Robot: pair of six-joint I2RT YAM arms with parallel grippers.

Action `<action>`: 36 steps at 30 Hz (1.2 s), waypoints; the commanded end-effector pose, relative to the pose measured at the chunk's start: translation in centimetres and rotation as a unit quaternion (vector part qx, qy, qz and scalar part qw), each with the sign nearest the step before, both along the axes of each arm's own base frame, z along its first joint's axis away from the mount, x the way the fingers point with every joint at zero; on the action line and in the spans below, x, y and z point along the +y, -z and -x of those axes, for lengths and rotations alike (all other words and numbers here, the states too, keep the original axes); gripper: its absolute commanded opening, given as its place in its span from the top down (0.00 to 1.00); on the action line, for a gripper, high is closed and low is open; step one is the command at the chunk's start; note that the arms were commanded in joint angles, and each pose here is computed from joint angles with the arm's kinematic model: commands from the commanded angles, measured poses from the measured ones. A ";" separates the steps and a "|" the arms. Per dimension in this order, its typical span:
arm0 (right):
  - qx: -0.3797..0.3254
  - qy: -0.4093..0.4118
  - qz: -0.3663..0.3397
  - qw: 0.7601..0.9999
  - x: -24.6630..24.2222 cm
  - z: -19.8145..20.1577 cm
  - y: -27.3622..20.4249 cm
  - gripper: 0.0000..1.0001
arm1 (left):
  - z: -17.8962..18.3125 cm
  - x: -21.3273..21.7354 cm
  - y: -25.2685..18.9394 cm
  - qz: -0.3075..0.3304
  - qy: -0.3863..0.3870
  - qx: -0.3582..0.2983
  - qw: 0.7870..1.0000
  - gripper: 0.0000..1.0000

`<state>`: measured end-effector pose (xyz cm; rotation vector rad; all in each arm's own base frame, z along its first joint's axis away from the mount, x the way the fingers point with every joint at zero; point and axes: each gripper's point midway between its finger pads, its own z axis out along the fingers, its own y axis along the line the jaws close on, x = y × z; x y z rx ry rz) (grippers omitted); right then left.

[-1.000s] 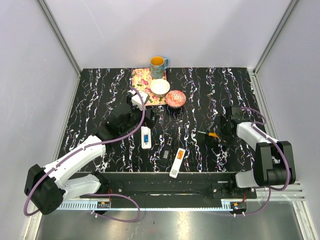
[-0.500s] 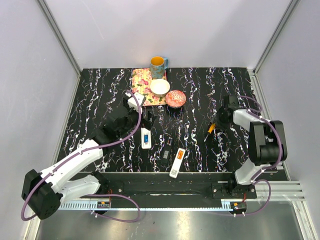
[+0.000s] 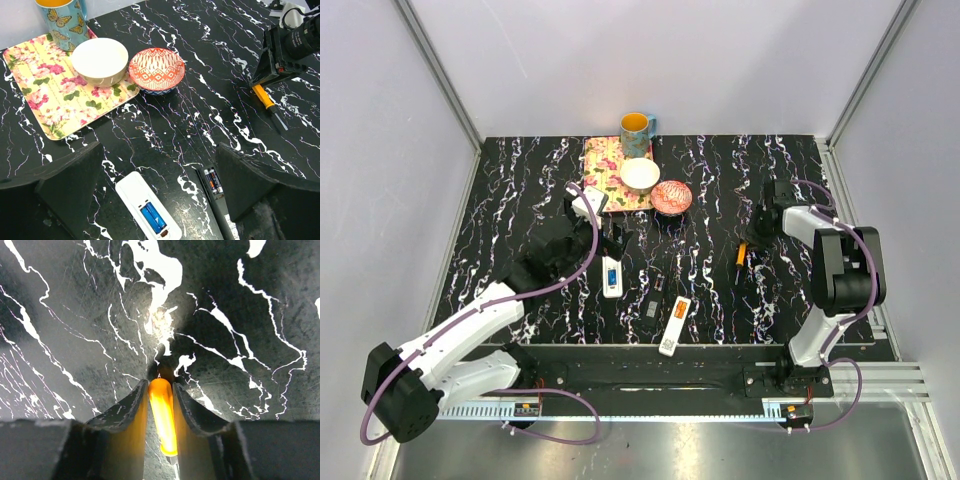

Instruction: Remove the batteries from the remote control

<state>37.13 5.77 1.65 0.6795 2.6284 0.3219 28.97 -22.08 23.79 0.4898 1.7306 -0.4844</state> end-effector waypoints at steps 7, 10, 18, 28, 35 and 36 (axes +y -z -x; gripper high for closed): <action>0.104 -0.069 0.029 0.992 2.1 5.0 2.6 0.57 | 0.1 -0.4 -2.3 0.043 0.003 -0.031 0.999 0.01; 0.121 -0.078 0.051 0.988 1.9 5.6 2.9 0.56 | 0.2 -0.3 -2.1 0.040 0.003 -0.027 0.999 0.01; 0.151 -0.097 0.090 0.980 1.0 6.0 3.4 0.86 | 0.4 -0.1 -2.4 0.047 0.002 -0.030 0.998 0.01; 0.095 -0.125 0.027 0.987 3.6 4.1 0.8 1.00 | 0.0 -0.6 -1.2 0.045 0.001 -0.008 0.999 0.01; -0.021 -0.142 -0.038 0.989 6.1 2.4 -5.3 1.00 | 0.2 -3.7 -0.9 0.060 0.063 0.023 0.996 0.01; -0.049 -0.145 -0.045 0.987 6.5 2.1 -6.7 1.00 | 0.1 -4.3 -1.4 0.071 0.072 0.026 0.995 0.01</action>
